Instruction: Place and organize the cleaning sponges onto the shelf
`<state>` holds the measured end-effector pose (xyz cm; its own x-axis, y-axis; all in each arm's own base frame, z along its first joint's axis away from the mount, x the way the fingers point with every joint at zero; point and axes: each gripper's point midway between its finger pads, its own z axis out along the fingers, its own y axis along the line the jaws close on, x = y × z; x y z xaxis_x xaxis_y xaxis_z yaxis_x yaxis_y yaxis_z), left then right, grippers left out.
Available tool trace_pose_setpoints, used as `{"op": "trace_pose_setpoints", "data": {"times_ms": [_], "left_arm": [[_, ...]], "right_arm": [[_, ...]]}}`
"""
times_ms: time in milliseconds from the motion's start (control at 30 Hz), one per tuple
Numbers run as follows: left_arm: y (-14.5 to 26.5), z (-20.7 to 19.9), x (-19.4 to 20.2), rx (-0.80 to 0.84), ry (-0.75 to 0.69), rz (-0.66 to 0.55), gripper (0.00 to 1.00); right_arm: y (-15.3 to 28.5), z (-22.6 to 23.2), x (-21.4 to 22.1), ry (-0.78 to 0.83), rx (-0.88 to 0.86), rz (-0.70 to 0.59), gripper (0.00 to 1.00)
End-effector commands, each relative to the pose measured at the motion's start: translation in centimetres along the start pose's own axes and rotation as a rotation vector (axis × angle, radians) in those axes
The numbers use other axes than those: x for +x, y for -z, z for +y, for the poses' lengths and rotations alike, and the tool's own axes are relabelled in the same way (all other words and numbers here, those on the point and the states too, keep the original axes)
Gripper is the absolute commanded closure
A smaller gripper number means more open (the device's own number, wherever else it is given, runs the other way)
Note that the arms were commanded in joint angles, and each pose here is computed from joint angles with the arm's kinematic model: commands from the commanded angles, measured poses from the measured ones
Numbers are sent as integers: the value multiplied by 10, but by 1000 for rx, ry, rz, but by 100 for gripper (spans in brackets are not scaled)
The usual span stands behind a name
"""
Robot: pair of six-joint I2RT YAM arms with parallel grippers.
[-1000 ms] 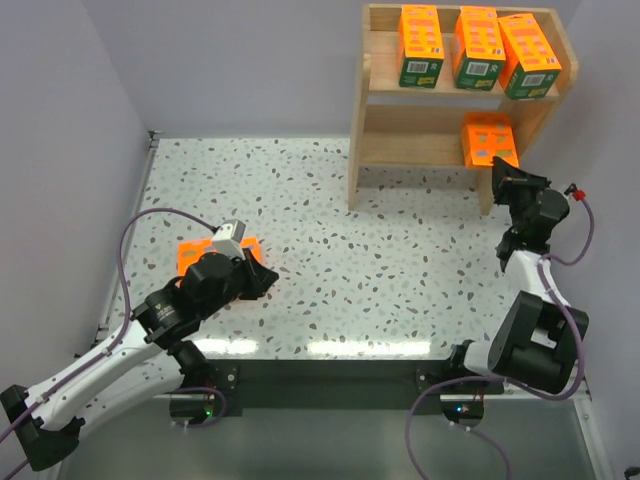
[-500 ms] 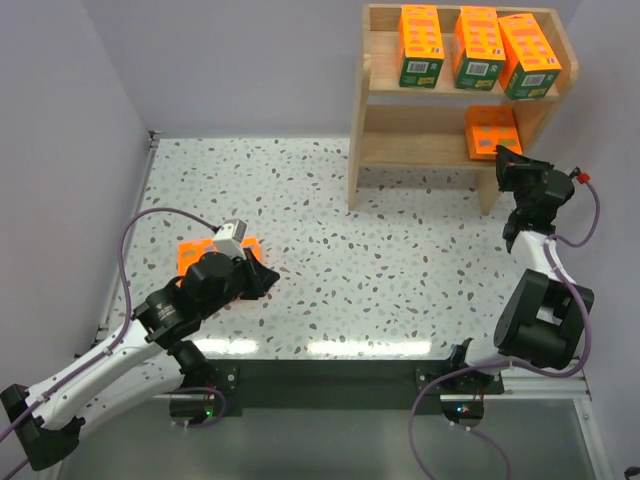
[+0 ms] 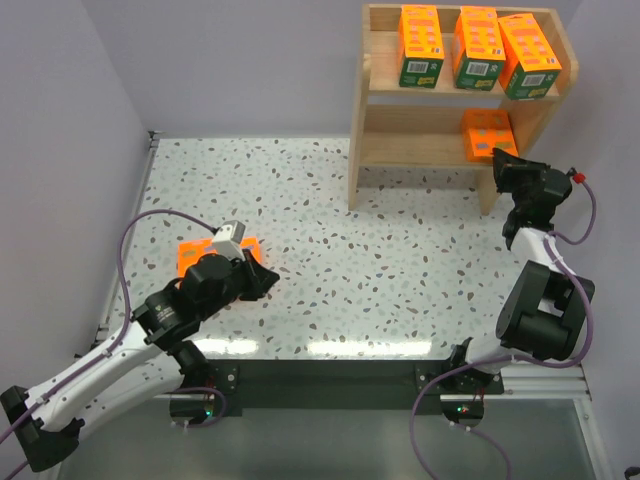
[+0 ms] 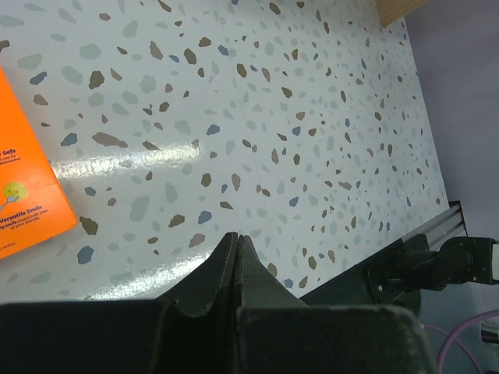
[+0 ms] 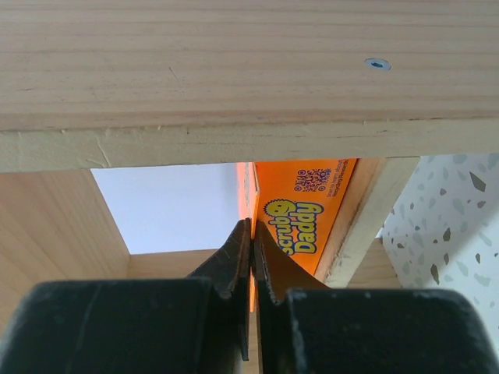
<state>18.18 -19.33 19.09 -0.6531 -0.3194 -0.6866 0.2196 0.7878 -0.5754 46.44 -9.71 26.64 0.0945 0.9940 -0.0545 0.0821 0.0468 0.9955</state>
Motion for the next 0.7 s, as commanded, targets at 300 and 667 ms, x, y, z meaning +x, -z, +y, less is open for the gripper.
{"op": "trace_pose_setpoints", "data": {"times_ms": [300, 667], "left_arm": [[3, -8, -9, 40, 28, -45, 100], [-5, 71, -1, -390, 5, 45, 100]], "right_arm": [[19, 41, 7, 20, -88, 29, 53], [104, 50, 61, 230, -54, 218, 30]]}}
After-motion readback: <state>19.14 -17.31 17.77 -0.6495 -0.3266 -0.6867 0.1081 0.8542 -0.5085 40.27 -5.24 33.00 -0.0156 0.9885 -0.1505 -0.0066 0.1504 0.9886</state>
